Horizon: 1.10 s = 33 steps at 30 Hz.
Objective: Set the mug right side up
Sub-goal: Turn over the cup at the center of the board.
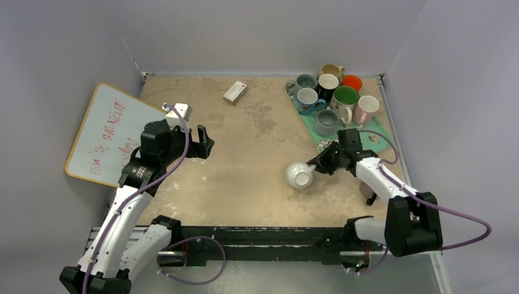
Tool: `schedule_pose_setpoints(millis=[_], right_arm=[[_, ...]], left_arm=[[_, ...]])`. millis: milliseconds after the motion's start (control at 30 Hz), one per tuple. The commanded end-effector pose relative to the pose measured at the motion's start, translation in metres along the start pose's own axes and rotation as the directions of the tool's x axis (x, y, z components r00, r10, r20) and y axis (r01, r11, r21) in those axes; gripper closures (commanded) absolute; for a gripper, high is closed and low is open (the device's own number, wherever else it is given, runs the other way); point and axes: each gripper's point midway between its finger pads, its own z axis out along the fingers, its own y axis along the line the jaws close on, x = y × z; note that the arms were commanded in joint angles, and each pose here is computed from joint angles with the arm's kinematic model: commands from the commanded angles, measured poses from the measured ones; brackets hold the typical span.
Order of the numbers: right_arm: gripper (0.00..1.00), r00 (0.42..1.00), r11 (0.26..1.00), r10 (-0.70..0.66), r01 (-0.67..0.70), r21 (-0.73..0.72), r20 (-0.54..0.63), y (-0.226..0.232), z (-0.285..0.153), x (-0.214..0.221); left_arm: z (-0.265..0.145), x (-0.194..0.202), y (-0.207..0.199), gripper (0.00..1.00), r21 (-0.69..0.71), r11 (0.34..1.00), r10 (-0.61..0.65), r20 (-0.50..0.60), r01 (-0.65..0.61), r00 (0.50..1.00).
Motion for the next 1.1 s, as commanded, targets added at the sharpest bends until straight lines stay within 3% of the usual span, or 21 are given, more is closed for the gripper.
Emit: schedule_pose_setpoints(millis=[0, 233, 367, 467, 667, 900, 1067], right_arm=[[1.0, 0.963, 0.924, -0.233, 0.262, -0.278, 0.134, 0.071, -0.016, -0.015], [1.0, 0.835, 0.712, -0.409, 0.544, -0.443, 0.368, 0.125, -0.033, -0.023], [1.0, 0.729, 0.576, -0.43, 0.675, -0.461, 0.532, 0.146, -0.045, -0.024], [1.0, 0.656, 0.531, -0.43, 0.739, -0.415, 0.619, 0.151, -0.051, -0.03], [1.0, 0.488, 0.551, -0.395, 0.804, -0.224, 0.779, 0.136, -0.075, -0.059], [1.0, 0.29, 0.657, -0.331, 0.754, -0.002, 0.898, 0.104, -0.117, -0.094], [1.0, 0.25, 0.689, -0.367, 0.72, 0.082, 0.896, 0.083, -0.108, -0.105]], left_arm=[[-0.003, -0.011, -0.002, 0.08, 0.008, 1.0, 0.007, 0.034, -0.007, 0.999], [-0.002, -0.01, -0.002, 0.08, 0.005, 1.0, 0.007, 0.028, -0.007, 1.0], [-0.002, -0.01, -0.001, 0.08, 0.005, 1.0, 0.006, 0.027, -0.006, 1.0], [-0.001, -0.009, -0.001, 0.08, 0.006, 1.0, 0.005, 0.023, -0.005, 1.0], [-0.001, -0.009, -0.002, 0.08, 0.008, 1.0, 0.005, 0.025, -0.006, 1.0], [-0.002, -0.011, -0.005, 0.08, 0.025, 1.0, 0.002, 0.029, -0.003, 1.0], [-0.003, -0.011, -0.007, 0.08, 0.032, 0.999, 0.001, 0.032, -0.002, 0.999]])
